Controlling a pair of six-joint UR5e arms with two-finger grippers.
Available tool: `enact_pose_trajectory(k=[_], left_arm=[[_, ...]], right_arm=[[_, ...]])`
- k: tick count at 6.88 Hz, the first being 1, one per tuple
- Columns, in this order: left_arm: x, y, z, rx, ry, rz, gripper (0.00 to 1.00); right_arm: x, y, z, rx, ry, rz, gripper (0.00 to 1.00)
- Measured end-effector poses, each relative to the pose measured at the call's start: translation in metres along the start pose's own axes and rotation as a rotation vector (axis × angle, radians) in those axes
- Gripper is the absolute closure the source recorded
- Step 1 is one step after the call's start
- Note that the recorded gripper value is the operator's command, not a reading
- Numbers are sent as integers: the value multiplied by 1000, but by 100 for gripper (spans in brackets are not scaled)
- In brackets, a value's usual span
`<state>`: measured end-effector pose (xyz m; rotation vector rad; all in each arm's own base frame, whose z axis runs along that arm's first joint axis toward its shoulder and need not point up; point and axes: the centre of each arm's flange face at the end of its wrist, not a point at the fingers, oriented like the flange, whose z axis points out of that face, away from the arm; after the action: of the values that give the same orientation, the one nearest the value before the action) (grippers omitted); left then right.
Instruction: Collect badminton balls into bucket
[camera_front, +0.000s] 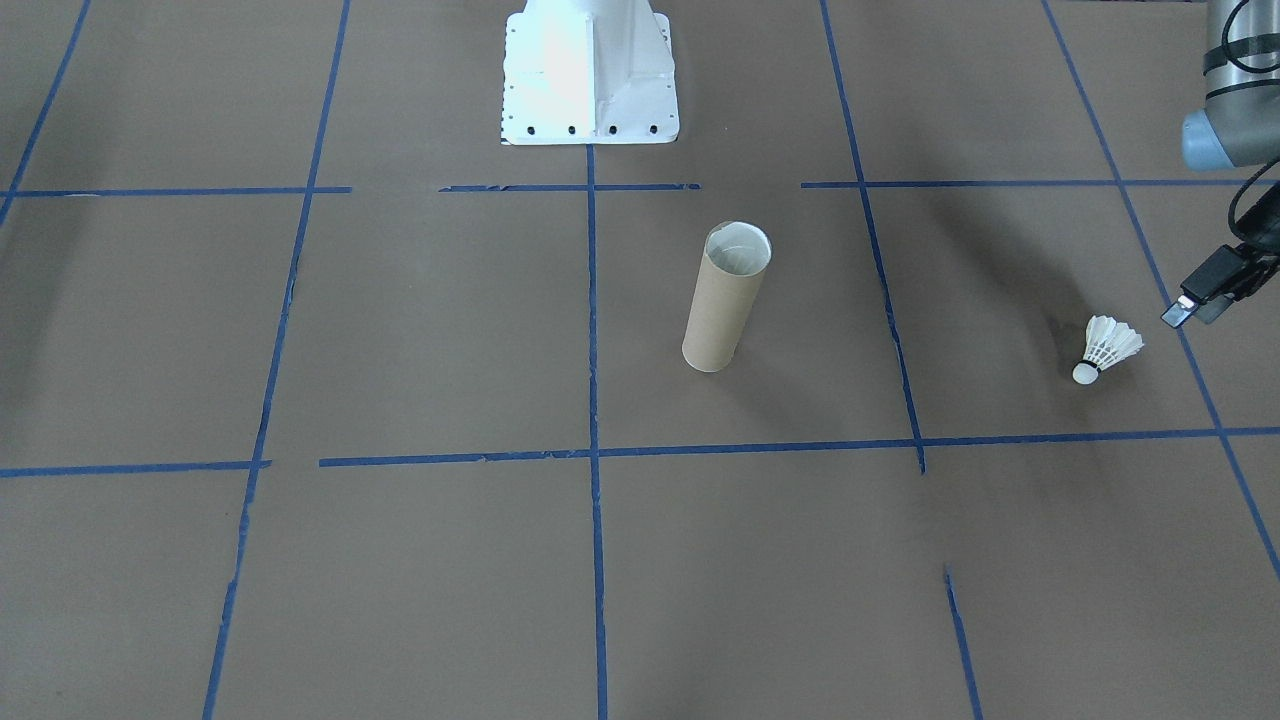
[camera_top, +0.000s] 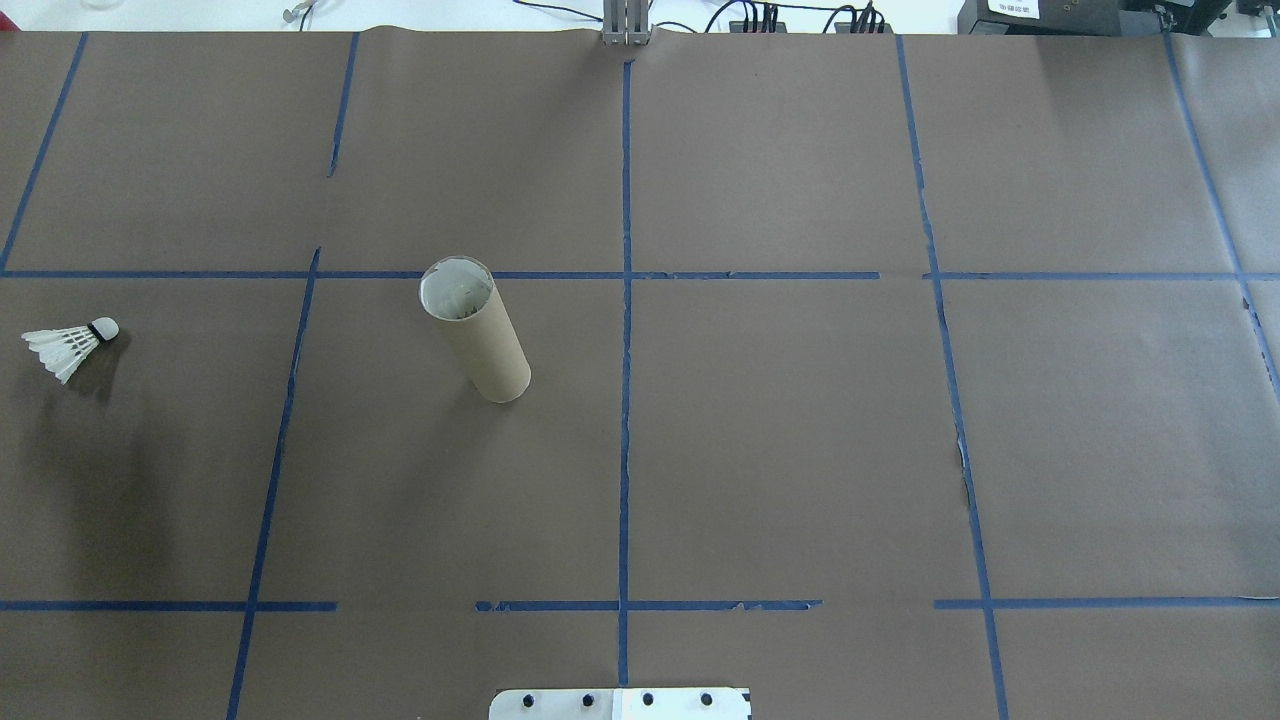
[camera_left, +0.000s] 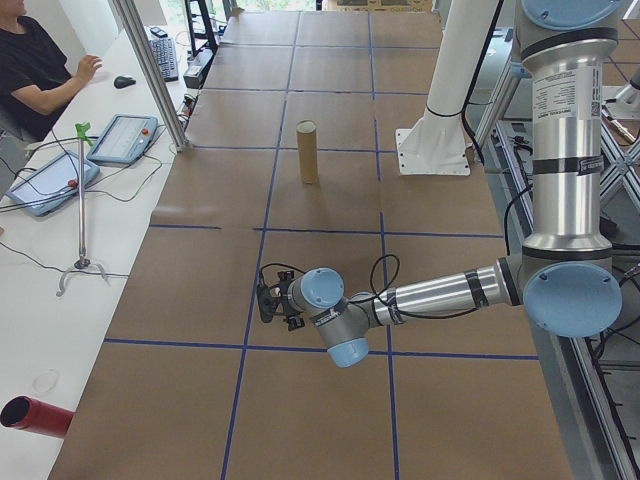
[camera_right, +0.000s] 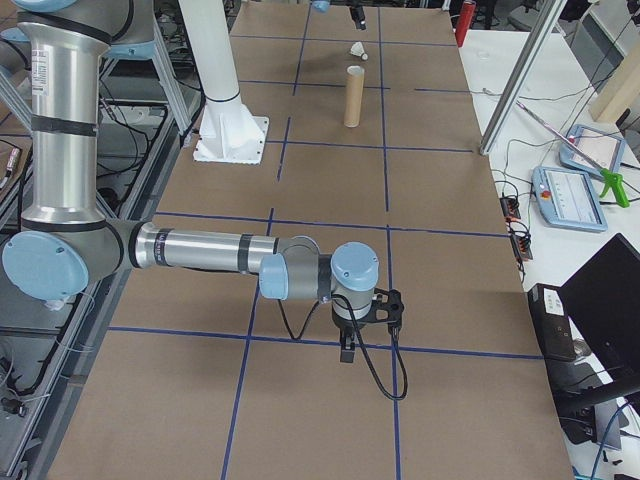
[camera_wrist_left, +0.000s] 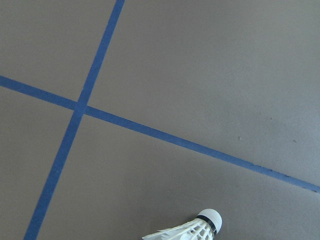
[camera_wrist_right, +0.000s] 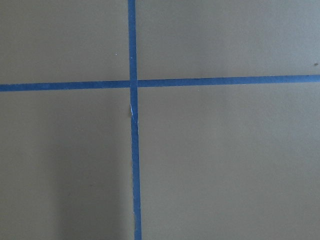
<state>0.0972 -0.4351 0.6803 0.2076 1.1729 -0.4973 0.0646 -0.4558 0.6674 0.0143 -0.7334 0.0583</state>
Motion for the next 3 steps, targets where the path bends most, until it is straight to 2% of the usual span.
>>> enact_pose_trajectory(k=[3], left_arm=[[11, 46, 42, 21, 34, -93, 0]], right_arm=[[0, 0, 0, 0, -1, -1, 0]])
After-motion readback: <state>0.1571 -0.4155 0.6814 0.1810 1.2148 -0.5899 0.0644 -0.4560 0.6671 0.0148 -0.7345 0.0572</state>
